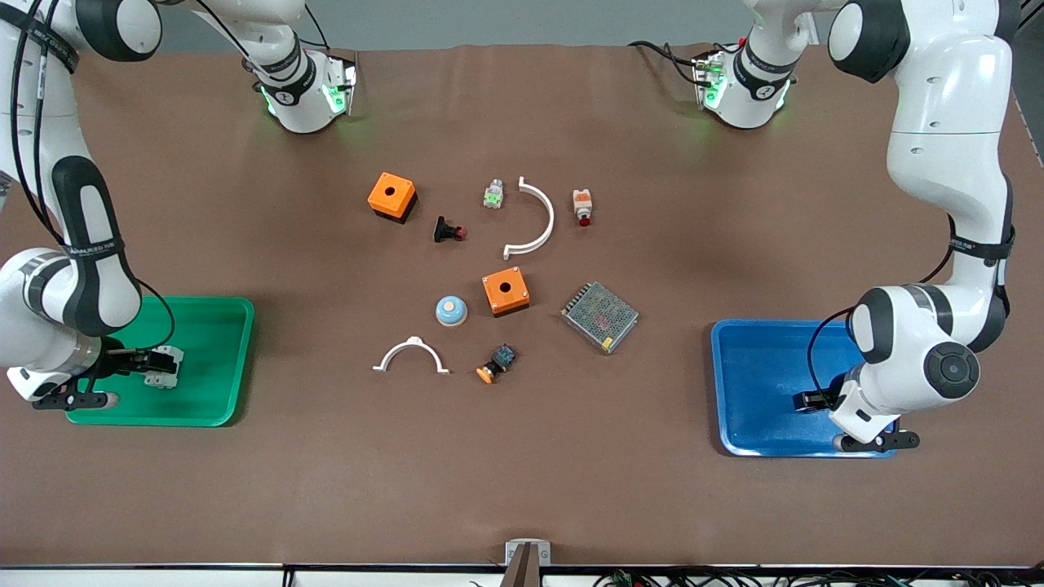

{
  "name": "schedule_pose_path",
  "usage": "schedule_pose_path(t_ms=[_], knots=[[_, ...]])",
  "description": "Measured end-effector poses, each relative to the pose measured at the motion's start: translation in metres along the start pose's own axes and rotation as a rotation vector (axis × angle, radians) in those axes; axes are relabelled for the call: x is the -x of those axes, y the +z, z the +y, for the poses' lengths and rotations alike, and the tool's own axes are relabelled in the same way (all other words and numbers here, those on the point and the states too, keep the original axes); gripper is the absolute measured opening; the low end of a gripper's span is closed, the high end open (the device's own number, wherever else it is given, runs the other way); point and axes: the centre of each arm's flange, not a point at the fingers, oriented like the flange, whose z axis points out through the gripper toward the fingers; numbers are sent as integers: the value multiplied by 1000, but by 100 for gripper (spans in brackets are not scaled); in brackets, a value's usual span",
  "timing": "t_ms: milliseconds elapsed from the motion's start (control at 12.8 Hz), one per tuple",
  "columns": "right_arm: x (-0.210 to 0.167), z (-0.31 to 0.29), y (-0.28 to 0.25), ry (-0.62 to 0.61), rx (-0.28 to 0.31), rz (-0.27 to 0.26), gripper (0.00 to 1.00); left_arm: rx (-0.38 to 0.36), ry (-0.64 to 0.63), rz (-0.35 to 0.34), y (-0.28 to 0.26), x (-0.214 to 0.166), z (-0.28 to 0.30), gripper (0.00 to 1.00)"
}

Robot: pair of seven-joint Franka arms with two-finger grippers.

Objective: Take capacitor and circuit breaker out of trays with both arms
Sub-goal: 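Lower and close the right gripper on breaker while the left grips capacitor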

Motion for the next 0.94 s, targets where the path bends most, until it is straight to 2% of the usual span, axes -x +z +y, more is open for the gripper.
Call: schedule_pose_path(t_ms=[78,234,312,390,468,624,702,936], knots=[[0,0,1,-2,0,-1,93,0,0,1,0,0,0,63],[0,-1,1,-3,-2,-2,70,0,0,5,-2,-1,0,41],[0,-1,1,-4,-2,-2,59,0,0,7,-3,-2,0,41],[0,-2,1,-4,-3,-2,46,0,0,11,-5,-3,0,34],[-1,-1,0,-4,-2,-2,40,0,-1,14,-6,-4,-1,35],[-4,-1,-5,-6,-2,1,40,0,-4,15,-11,-5,-3,34],[-7,-2,-13,-9,-10,-13,40,-1,-4,12,-16,-6,-3,34],[-23,-22,-87,-37,-72,-128,40,-1,1,-15,-59,-4,1,34]])
